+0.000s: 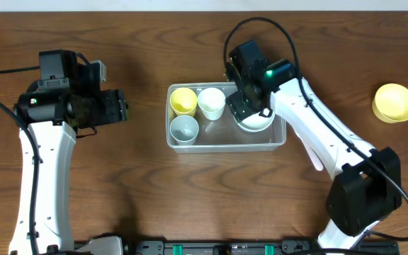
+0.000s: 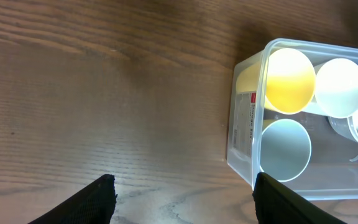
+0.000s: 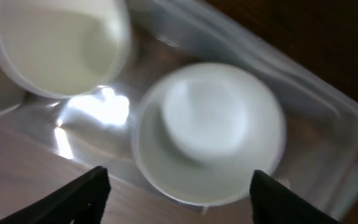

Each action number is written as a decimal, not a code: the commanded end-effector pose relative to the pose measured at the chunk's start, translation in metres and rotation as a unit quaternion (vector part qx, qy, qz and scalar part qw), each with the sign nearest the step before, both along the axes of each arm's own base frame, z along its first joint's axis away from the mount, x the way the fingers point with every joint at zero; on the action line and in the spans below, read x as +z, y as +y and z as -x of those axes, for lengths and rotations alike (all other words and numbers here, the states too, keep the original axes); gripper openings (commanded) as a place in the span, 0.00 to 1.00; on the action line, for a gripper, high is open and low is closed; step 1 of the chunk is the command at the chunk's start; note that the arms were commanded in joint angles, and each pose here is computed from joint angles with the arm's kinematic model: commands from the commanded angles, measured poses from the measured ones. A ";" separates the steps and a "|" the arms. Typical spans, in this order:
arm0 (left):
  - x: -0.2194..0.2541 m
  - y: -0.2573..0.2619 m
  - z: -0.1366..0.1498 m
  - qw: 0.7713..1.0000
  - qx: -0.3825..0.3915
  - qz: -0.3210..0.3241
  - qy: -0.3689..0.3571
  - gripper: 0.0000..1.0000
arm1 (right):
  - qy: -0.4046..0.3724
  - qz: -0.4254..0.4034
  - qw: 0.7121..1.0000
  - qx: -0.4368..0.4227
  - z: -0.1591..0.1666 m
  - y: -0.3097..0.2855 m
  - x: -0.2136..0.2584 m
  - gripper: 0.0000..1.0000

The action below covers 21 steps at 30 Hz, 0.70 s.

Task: Pack container
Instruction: 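Stack white bowl with right gripper onto the grey bowl, then grasp the yellow bowl with the right gripper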

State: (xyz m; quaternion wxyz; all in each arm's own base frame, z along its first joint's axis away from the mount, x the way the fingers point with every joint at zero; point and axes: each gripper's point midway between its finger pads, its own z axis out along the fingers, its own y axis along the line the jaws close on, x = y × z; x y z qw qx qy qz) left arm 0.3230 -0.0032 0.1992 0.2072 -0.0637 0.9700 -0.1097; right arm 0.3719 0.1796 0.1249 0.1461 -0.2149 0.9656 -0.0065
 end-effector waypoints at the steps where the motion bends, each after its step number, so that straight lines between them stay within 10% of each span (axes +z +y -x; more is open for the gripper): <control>1: -0.002 -0.001 0.001 1.000 -0.003 0.004 0.004 0.72 | -0.099 -0.011 0.988 -0.115 -0.035 -0.050 0.072 0.78; 8: -0.002 -0.001 0.001 1.000 -0.003 0.004 0.004 0.72 | -0.160 -0.038 0.943 -0.290 -0.063 -0.193 0.131 0.79; 21: -0.003 -0.001 0.003 1.000 -0.003 0.004 0.007 0.72 | -0.009 -0.032 0.914 -0.405 -0.054 -0.344 0.005 0.83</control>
